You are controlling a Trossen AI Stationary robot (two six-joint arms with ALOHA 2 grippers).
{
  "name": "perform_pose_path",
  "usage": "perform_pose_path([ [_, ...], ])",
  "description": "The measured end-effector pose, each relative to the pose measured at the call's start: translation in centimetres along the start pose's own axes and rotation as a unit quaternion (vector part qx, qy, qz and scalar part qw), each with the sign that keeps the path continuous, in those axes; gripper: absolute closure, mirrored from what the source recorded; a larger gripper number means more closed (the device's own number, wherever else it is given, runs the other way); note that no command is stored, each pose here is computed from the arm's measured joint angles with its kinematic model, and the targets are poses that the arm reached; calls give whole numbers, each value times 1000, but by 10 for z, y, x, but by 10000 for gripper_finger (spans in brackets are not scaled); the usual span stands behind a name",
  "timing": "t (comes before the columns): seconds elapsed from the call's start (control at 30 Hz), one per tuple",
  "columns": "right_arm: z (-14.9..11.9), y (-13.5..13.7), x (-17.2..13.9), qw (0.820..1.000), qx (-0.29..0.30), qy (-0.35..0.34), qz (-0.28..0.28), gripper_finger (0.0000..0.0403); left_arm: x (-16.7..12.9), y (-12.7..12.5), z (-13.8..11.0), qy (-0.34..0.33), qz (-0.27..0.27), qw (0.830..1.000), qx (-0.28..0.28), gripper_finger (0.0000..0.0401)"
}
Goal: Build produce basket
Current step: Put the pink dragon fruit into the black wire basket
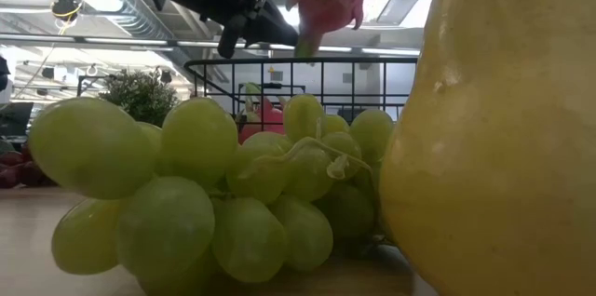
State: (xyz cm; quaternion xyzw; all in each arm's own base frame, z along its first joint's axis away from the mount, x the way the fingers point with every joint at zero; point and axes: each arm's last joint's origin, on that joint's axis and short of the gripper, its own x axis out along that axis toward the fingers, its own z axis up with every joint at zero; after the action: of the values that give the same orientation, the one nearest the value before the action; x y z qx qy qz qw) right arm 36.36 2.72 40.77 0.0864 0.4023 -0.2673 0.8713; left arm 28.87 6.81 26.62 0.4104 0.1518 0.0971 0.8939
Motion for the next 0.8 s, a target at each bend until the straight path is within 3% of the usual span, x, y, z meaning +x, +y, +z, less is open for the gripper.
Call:
perform_pose_path([
  [0.37, 0, 1, 0, 1000, -2, 4, 8, 403, 0, 2, -2, 3, 3, 1000, -1, 327],
  [0.8, 2, 2, 0, 1000, -18, -7, 15, 403, 0, 0, 0, -35, -30, 999, -1, 327],
])
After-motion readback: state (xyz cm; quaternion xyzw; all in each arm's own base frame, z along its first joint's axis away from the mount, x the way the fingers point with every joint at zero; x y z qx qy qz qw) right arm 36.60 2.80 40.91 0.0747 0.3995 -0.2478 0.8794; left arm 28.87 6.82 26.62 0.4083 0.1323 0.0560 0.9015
